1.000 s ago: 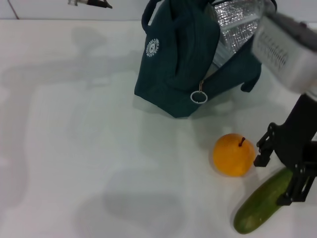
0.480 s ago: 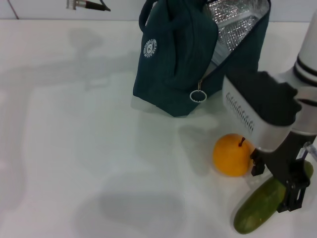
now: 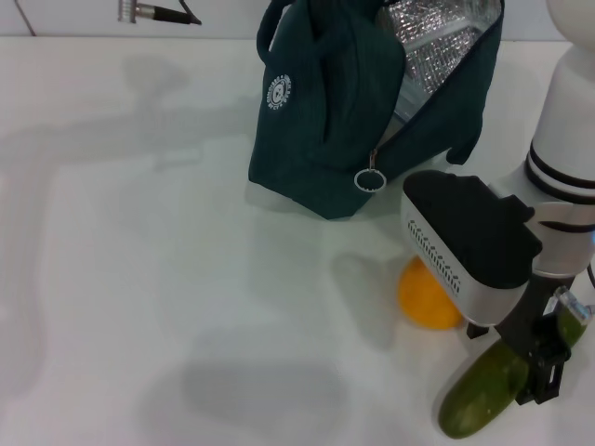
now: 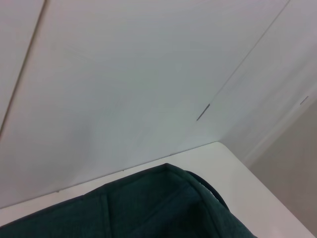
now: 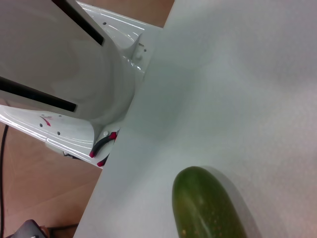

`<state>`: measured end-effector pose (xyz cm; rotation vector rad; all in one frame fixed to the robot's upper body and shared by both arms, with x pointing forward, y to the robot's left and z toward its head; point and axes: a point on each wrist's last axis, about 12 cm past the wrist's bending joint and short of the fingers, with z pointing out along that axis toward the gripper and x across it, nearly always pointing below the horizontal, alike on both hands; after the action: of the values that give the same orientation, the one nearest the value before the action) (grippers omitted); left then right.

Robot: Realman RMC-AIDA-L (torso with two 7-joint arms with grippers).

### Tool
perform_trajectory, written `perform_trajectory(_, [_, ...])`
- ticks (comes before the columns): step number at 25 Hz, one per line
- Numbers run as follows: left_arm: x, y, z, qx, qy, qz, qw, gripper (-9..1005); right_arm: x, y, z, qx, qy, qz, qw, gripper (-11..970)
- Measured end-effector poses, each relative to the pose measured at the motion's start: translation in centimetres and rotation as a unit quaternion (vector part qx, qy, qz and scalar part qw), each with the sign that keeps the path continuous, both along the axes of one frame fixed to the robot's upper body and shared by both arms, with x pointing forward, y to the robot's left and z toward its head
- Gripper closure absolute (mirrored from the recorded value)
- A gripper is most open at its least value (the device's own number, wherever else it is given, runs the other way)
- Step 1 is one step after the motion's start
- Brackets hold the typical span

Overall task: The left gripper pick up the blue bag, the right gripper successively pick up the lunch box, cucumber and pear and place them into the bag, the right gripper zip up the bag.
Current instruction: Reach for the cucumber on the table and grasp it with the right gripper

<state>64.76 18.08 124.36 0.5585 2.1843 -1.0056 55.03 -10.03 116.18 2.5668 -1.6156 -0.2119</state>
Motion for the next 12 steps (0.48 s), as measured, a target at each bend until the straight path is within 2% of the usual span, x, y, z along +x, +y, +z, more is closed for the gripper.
perform_trajectory(12, [-0.02,-0.04,-0.01,0.0,0.001,-0.001,1.0,961,-0.76,0.09,-1.06,-0.019,-0.003,0.002,1.0,88])
